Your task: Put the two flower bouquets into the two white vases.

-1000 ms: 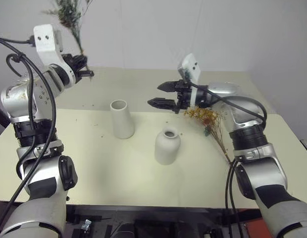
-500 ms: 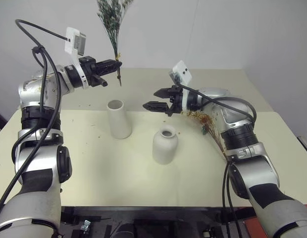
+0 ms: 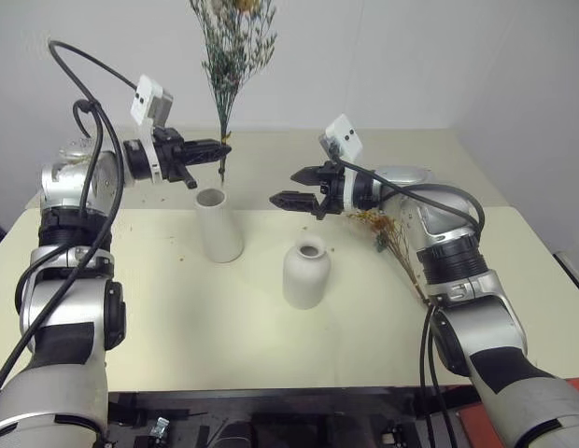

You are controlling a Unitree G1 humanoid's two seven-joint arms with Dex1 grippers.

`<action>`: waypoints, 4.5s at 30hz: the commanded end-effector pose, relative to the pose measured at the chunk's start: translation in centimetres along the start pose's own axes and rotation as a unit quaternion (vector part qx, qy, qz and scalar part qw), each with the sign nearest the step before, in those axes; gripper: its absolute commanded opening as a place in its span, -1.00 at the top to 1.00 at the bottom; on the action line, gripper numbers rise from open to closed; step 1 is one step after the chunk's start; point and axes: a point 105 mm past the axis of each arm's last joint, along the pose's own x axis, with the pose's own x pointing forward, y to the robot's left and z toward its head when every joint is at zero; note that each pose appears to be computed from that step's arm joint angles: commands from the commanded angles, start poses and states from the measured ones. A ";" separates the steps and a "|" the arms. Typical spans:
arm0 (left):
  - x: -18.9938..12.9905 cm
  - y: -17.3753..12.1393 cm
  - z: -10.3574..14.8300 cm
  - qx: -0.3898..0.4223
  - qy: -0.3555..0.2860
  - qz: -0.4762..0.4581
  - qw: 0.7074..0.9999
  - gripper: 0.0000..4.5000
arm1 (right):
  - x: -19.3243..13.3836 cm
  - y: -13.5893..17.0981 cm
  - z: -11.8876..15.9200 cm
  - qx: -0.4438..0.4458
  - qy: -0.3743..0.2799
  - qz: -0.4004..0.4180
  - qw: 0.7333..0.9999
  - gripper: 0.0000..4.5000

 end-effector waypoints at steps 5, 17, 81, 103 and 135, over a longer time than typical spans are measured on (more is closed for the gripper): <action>-1.5 0.1 1.2 0.026 -0.012 0.016 0.999 0.98 | -0.7 0.1 1.4 -0.014 -0.021 -0.001 1.000 -1.00; -1.5 0.3 -0.6 -0.001 -0.011 0.035 0.999 0.98 | -0.7 0.3 1.4 -0.016 -0.019 0.004 1.000 -1.00; 4.0 -12.5 2.0 0.009 -0.058 -0.214 0.975 -0.99 | -12.4 -2.3 -0.8 -0.009 0.039 -0.136 0.990 -1.00; 10.0 -15.1 1.1 0.007 -0.028 -0.307 0.951 -0.99 | -17.1 -7.4 -11.1 0.111 0.366 -0.235 0.894 -1.00; 7.7 -15.1 -0.9 0.052 0.068 -0.315 0.945 -1.00 | -14.9 -7.9 -14.3 0.144 0.415 -0.182 0.880 0.98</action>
